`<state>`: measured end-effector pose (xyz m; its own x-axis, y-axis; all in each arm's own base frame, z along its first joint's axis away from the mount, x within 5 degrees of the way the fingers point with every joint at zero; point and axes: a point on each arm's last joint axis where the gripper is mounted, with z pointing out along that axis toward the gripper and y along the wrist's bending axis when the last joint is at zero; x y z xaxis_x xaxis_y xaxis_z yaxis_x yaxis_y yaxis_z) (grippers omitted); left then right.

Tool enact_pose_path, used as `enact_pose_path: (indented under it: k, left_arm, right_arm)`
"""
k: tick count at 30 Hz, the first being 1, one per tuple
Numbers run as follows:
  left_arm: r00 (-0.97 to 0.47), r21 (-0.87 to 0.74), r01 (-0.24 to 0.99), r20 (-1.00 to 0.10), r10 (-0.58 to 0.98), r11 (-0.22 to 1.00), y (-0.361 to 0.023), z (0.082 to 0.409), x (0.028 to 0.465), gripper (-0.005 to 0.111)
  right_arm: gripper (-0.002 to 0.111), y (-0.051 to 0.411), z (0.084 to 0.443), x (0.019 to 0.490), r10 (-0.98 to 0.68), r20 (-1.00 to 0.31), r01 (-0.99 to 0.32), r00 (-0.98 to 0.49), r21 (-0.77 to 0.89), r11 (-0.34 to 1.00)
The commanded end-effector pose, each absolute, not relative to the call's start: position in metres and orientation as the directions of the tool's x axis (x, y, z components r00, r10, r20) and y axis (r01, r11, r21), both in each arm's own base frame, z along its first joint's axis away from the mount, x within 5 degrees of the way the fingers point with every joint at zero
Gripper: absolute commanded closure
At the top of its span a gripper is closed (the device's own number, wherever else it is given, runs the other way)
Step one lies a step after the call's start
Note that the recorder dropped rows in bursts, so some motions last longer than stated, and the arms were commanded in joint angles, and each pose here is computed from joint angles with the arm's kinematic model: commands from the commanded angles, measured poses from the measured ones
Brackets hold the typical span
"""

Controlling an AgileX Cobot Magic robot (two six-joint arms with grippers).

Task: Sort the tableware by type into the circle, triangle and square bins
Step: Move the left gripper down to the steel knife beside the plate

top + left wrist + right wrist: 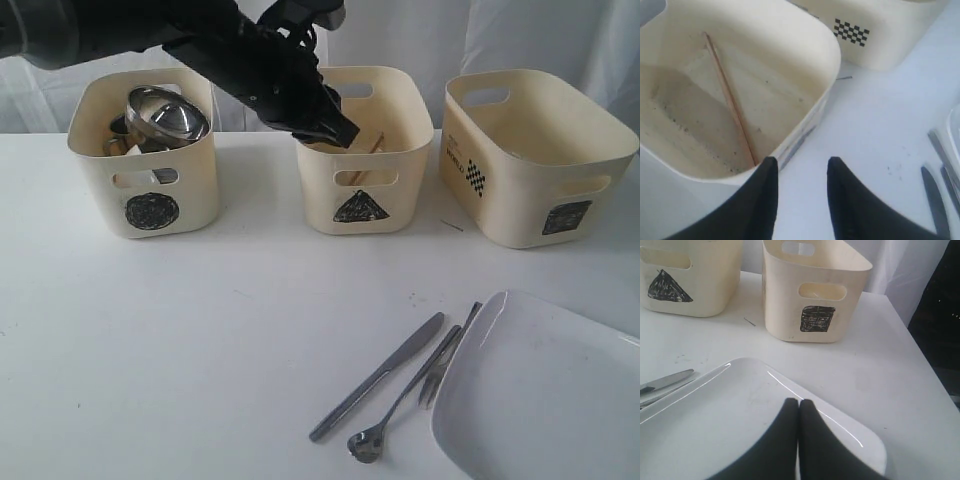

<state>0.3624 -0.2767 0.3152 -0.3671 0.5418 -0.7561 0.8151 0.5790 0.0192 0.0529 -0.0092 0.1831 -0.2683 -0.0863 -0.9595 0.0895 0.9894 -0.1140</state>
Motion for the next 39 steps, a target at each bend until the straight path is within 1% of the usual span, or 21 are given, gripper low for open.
enact_pose_path:
  k: [1, 4, 7, 13, 19, 23, 28, 34, 39]
  left_arm:
    - [-0.450, -0.075, 0.820, -0.697, 0.558, 0.567, -0.265, 0.307, 0.340, 0.068]
    - [-0.504, -0.147, 0.813, -0.661, 0.556, 0.563, -0.258, 0.293, 0.323, 0.068]
    - [-0.515, -0.201, 0.829, -0.639, 0.571, 0.523, -0.255, 0.278, 0.305, 0.068]
    - [-0.563, -0.281, 0.817, -0.578, 0.591, 0.503, -0.263, 0.248, 0.275, 0.068]
    - [-0.476, -0.265, 0.879, -0.545, 0.690, 0.397, -0.284, 0.229, 0.253, 0.067]
    - [-0.453, -0.237, 0.890, -0.542, 0.707, 0.389, -0.291, 0.222, 0.251, 0.061]
    - [-0.498, -0.266, 0.867, -0.496, 0.711, 0.422, -0.293, 0.205, 0.254, 0.054]
    - [-0.532, -0.299, 0.846, -0.435, 0.726, 0.441, -0.295, 0.185, 0.256, 0.053]
    - [-0.548, -0.316, 0.835, -0.409, 0.729, 0.451, -0.296, 0.176, 0.256, 0.053]
  right_arm:
    - [0.108, -0.009, 0.182, 0.053, -0.092, -0.960, 0.090, -0.264, -0.119, 0.989]
    - [0.108, -0.009, 0.182, 0.053, -0.092, -0.960, 0.090, -0.264, -0.119, 0.989]
    - [0.108, -0.009, 0.182, 0.053, -0.092, -0.960, 0.090, -0.264, -0.119, 0.989]
    - [0.108, -0.009, 0.182, 0.053, -0.092, -0.960, 0.090, -0.264, -0.119, 0.989]
    - [0.108, -0.009, 0.182, 0.053, -0.092, -0.960, 0.090, -0.264, -0.119, 0.989]
    - [0.108, -0.009, 0.182, 0.053, -0.092, -0.960, 0.090, -0.264, -0.119, 0.989]
    - [0.108, -0.009, 0.182, 0.053, -0.092, -0.960, 0.090, -0.264, -0.119, 0.989]
    - [0.108, -0.009, 0.182, 0.053, -0.092, -0.960, 0.090, -0.264, -0.119, 0.989]
    - [0.108, -0.009, 0.182, 0.053, -0.092, -0.960, 0.090, -0.264, -0.119, 0.989]
